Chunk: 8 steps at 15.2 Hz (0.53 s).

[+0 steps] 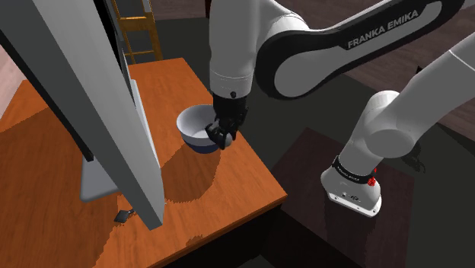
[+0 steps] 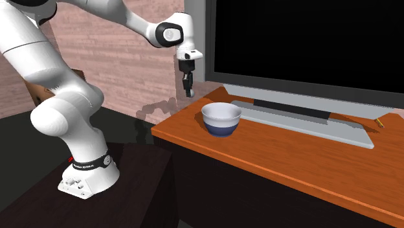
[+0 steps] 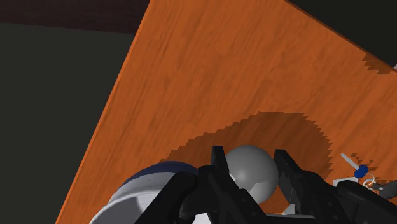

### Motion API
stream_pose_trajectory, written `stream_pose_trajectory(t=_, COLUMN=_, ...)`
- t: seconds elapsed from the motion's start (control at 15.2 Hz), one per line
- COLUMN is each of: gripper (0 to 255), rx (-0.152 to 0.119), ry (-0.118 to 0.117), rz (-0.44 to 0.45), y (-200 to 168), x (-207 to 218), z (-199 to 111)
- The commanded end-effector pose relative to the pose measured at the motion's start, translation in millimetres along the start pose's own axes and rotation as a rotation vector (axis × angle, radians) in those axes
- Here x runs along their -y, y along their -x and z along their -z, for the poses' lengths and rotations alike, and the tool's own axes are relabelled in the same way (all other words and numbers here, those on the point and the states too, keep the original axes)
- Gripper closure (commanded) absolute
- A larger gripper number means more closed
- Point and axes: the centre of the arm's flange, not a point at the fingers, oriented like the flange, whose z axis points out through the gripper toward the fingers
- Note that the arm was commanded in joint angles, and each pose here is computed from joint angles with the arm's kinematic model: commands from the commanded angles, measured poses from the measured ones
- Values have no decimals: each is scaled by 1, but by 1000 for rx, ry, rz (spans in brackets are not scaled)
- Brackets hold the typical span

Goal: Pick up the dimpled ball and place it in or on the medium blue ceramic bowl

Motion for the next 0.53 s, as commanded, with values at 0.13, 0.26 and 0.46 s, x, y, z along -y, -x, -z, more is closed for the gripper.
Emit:
stream_pose_trajectory(t=0.13, gripper=255, rx=0, ry=0, rz=0, y=-2, x=0, z=21)
stream_pose_trajectory(t=0.26, gripper=255, rx=0, ry=0, rz=0, y=-3, x=0, z=31)
stream_pose_trajectory(t=0.46, gripper=255, rx=0, ry=0, rz=0, y=-15, x=-5, z=38)
